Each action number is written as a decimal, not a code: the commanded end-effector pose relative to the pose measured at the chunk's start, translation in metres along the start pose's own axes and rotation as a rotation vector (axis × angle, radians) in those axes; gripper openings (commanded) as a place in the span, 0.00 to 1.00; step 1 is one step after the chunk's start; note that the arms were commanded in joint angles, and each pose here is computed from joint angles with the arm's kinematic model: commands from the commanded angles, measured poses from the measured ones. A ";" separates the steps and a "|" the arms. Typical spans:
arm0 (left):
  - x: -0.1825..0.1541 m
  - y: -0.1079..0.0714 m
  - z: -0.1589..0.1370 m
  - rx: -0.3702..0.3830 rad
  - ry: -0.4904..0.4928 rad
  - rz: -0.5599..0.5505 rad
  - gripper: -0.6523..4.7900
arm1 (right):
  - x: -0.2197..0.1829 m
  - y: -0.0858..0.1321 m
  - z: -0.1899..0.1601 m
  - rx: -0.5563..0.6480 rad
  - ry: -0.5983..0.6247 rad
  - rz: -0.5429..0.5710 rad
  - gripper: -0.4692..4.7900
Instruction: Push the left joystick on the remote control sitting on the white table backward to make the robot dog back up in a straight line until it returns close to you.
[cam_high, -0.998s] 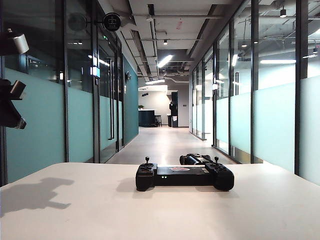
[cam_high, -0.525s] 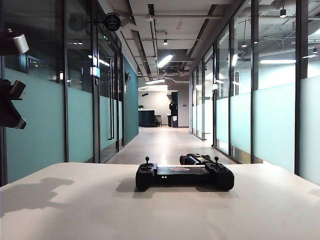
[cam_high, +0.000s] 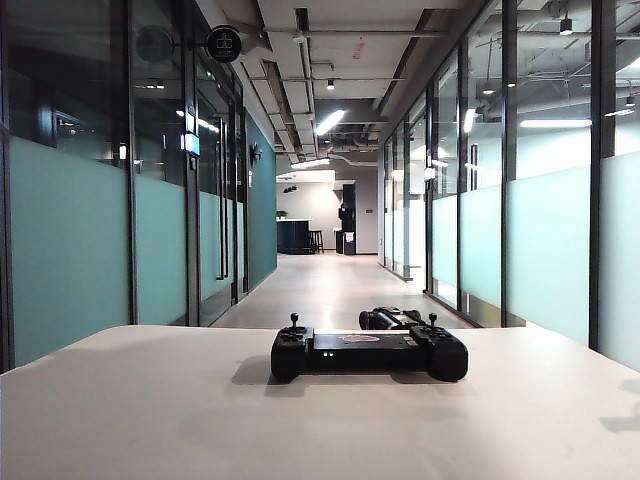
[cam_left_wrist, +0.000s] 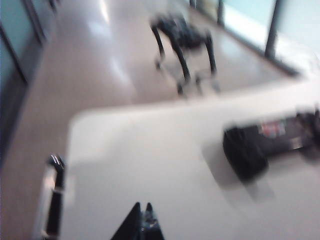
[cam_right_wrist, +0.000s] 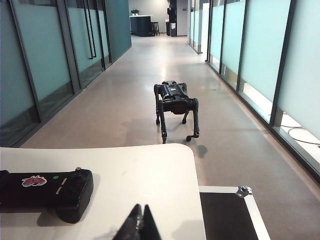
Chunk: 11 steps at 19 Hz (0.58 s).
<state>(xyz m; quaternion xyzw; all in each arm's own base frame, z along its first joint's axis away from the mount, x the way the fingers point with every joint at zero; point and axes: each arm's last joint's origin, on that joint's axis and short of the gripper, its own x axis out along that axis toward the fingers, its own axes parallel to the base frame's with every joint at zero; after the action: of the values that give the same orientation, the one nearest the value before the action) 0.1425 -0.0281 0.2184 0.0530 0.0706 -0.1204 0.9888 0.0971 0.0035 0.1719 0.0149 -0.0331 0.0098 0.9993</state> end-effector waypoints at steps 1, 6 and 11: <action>-0.015 0.003 -0.008 -0.005 -0.067 0.036 0.11 | 0.000 0.000 -0.002 -0.002 -0.007 0.002 0.08; -0.034 0.001 -0.035 -0.052 -0.177 0.114 0.11 | 0.000 0.000 -0.002 -0.002 -0.004 0.002 0.08; -0.038 0.000 -0.054 -0.067 -0.195 0.124 0.11 | 0.000 0.000 -0.002 -0.002 -0.004 0.002 0.08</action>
<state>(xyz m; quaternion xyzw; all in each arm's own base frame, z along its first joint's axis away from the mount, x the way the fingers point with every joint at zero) 0.1000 -0.0127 0.1711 0.0156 -0.0290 -0.0620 0.9975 0.0971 0.0035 0.1719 0.0149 -0.0329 0.0100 0.9993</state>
